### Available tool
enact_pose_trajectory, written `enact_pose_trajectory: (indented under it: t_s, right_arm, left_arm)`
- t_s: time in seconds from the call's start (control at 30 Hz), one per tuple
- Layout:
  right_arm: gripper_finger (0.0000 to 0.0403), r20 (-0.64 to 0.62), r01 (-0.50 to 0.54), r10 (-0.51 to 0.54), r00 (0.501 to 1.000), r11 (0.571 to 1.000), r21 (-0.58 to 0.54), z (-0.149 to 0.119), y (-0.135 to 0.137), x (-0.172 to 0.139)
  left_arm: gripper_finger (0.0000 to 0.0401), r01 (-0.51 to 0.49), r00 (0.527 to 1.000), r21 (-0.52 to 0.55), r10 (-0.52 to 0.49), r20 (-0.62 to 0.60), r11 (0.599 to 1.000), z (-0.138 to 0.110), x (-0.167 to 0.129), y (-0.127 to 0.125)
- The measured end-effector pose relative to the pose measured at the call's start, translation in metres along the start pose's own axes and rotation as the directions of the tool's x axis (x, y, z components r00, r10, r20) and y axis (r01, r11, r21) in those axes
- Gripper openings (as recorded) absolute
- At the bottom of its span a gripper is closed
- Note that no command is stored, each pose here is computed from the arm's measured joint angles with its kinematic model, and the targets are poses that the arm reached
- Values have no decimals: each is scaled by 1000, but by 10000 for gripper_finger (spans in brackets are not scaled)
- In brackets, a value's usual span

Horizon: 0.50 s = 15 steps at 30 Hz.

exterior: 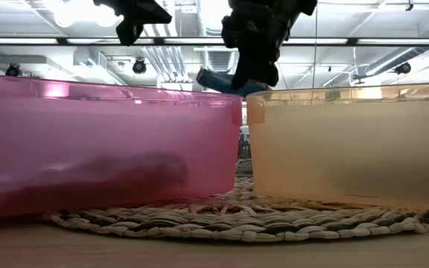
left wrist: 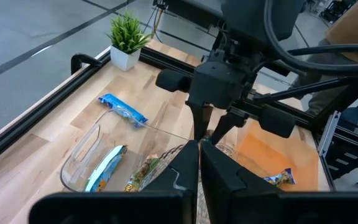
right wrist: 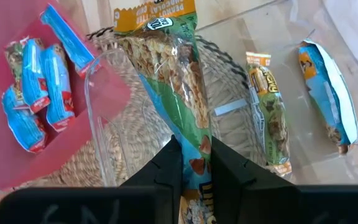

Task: Pick and place Granola Bars by type
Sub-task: Put the orange granola bar into the transparent bin

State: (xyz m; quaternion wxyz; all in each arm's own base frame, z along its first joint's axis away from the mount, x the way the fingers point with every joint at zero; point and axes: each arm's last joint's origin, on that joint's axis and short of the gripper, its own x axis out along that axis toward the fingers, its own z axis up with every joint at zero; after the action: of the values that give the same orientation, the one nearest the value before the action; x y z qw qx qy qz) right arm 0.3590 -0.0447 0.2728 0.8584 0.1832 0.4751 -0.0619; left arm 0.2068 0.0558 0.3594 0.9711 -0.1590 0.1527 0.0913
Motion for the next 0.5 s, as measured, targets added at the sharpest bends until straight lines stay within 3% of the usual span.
enact_pose_trajectory:
  t_s: [0.17, 0.5]
  right_arm:
    - [66, 0, 0, 0, 1000, 1000, -10, 0, 0, 0]
    - [138, -26, 13, -13, 1000, 1000, -3, -3, -1, 1]
  left_arm:
    - [0, 0, 1000, 0, 0, 0, 1000, 0, 0, 0]
    - [0, 0, 1000, 0, 0, 0, 1000, 0, 0, 0]
